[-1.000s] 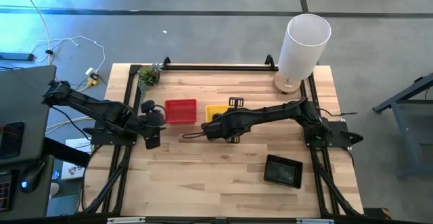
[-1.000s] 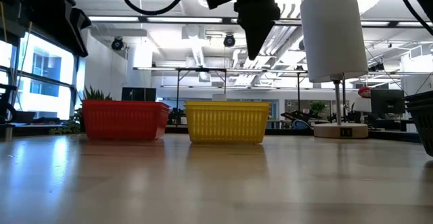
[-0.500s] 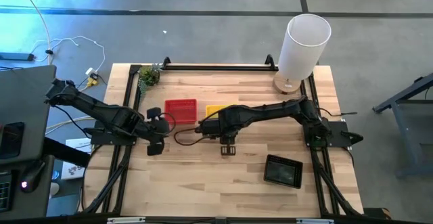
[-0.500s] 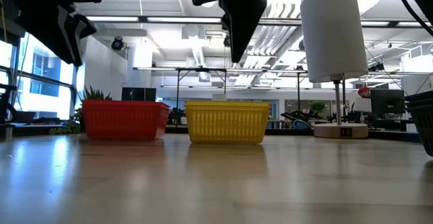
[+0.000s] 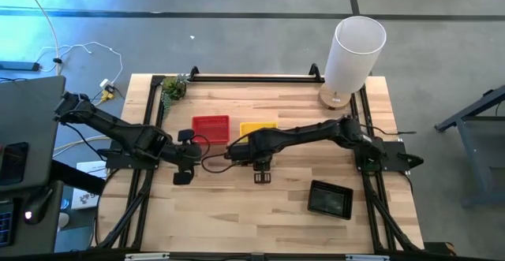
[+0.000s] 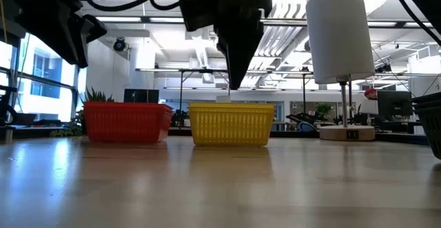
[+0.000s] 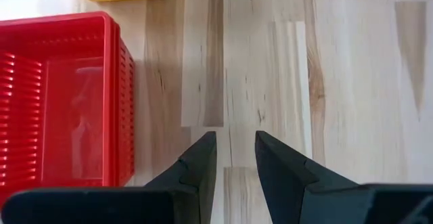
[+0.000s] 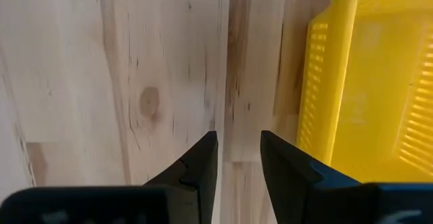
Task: Stack baskets by color
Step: Move the stacked yellow bins to the top of the table, then adjust the stacked red bins, then move the stacked black bins to the top of the table
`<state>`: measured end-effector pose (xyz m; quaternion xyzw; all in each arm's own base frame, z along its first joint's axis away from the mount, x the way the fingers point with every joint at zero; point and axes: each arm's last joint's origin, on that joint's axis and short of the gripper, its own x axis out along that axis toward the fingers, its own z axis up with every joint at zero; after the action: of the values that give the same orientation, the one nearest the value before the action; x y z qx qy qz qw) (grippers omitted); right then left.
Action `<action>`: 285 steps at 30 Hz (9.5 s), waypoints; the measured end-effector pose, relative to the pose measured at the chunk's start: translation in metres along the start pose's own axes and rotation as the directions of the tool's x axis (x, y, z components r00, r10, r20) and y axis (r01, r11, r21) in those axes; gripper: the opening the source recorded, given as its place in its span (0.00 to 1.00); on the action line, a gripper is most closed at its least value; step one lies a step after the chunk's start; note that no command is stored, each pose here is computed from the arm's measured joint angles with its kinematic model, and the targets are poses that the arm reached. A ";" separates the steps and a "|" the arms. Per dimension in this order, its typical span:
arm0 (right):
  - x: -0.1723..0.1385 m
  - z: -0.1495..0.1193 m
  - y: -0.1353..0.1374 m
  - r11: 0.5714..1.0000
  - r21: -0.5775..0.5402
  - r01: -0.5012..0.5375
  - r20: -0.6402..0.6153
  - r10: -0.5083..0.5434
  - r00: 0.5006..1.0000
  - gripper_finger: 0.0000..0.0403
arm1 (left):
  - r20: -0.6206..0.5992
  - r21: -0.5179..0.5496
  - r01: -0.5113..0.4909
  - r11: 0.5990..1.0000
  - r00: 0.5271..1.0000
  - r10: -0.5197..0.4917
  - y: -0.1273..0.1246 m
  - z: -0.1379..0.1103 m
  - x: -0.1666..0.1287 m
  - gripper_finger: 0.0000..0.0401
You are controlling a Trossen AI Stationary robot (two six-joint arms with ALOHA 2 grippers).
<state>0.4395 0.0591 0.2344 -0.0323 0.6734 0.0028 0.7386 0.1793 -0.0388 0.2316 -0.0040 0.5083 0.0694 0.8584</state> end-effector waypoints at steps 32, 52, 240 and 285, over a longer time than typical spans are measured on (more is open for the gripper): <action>0.057 0.012 -0.079 0.990 0.076 0.120 -0.086 -0.113 0.990 0.24 | -0.039 0.007 0.009 1.000 0.999 -0.009 0.001 -0.004 0.000 0.22; 0.029 0.004 -0.098 0.989 0.116 0.096 -0.057 -0.090 0.994 0.24 | -0.021 0.010 -0.050 0.999 0.999 0.050 -0.001 0.001 0.007 0.22; 0.059 -0.218 0.160 0.518 0.712 0.474 -0.400 -0.256 0.880 0.24 | -0.012 -0.004 0.030 1.000 0.999 -0.031 0.052 0.043 0.092 0.22; 0.076 -0.167 0.013 0.607 0.542 0.581 -0.537 -0.282 0.795 0.24 | 0.000 0.040 0.031 0.999 1.000 -0.031 0.052 0.044 0.092 0.22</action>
<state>0.2804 0.0607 0.1428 0.0767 0.7311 -0.4347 0.5203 0.2551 0.0263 0.1755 0.0055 0.5092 0.0461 0.8594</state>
